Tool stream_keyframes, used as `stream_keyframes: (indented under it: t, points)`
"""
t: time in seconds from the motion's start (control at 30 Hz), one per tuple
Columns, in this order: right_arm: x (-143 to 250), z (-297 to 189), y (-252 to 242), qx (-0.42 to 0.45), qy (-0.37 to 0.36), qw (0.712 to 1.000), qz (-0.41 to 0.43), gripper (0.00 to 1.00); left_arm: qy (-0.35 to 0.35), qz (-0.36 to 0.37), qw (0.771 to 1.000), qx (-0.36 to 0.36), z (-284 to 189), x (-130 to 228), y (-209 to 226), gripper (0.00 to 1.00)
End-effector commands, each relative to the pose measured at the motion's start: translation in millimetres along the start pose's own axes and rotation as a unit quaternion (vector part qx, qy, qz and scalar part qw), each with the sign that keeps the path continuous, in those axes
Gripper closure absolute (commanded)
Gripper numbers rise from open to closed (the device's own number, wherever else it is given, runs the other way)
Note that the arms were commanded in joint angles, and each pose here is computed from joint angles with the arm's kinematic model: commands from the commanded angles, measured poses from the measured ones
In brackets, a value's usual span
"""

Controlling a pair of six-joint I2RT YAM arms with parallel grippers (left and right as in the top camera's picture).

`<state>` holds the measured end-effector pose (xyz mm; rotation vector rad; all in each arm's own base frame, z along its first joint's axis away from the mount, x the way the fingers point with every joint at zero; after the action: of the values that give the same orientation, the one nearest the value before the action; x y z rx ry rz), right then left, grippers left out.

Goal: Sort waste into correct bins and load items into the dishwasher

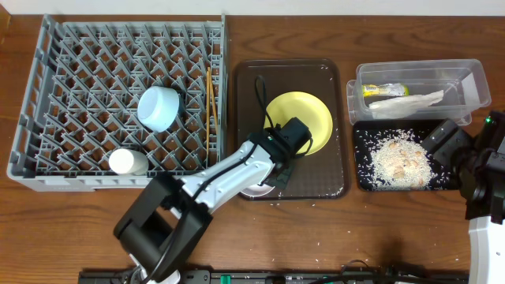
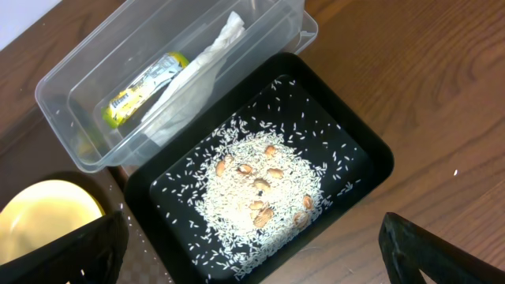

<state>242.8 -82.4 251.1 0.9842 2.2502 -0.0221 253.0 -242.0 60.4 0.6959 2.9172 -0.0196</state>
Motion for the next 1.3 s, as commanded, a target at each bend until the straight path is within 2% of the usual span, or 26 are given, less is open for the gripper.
stream_keyframes:
  t: [0.0,0.03,0.17,0.23,0.37,0.43,0.47,0.53,0.7,0.93,1.03,1.13,1.2,1.23,1.27]
  points:
    - [-2,0,-2,0.006,-0.003,1.0,0.008,0.01,-0.015,-0.018,1.0,0.004,1,-7,-1,0.92]
    - [-2,0,-2,0.006,-0.003,1.0,0.008,0.01,-0.019,-0.018,0.999,0.022,0,-10,-6,0.92]
    - [-2,0,-2,0.006,-0.003,1.0,0.008,0.01,-0.051,-0.003,0.985,0.167,-12,-30,-49,0.92]
    - [-2,0,-2,0.006,-0.003,1.0,0.008,0.01,-0.067,0.009,0.98,0.188,-19,-39,-56,0.92]
    - [-2,0,-2,0.006,-0.003,1.0,0.008,0.01,-0.071,-0.003,0.985,0.157,-32,-46,-42,0.89]
    - [-2,0,-2,0.006,-0.003,1.0,0.008,0.01,-0.066,-0.015,0.99,0.125,-40,-45,-27,0.83]
    - [-2,0,-2,0.006,-0.003,1.0,0.008,0.01,-0.062,-0.021,0.992,0.108,-43,-43,-19,0.74]
    - [-2,0,-2,0.006,-0.003,1.0,0.008,0.01,-0.055,-0.033,0.995,0.074,-50,-38,-1,0.68]
    - [-2,0,-2,0.006,-0.003,1.0,0.008,0.01,-0.046,-0.062,0.997,-0.015,-52,-30,42,0.6]
    - [-2,0,-2,0.006,-0.003,1.0,0.008,0.01,-0.018,-0.071,0.997,-0.03,-19,-22,52,0.52]
    - [-2,0,-2,0.006,-0.003,1.0,0.008,0.01,0.002,-0.065,0.997,-0.035,-1,-19,52,0.53]
    - [-2,0,-2,0.006,-0.003,1.0,0.008,0.01,0.018,-0.064,0.997,-0.038,14,-17,51,0.63]
    - [-2,0,-2,0.006,-0.003,1.0,0.008,0.01,0.03,-0.064,0.997,-0.033,21,-14,49,0.79]
    - [-2,0,-2,0.006,-0.003,1.0,0.008,0.01,0.034,-0.064,0.997,-0.031,22,-13,48,0.9]
    - [-2,0,-2,0.006,-0.003,1.0,0.008,0.01,0.033,-0.063,0.997,-0.031,22,-13,48,0.92]
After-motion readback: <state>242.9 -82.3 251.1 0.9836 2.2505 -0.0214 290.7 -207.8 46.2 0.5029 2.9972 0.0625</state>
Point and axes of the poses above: each gripper's point midway between its finger pads, its own z axis out along the fingers, its own y axis along the line the jaws close on, x = y × z, the point moved 4 cm from there along -z, back along the fingers, and after that the axes turned 4 degrees about z, right-handed, at the moved point
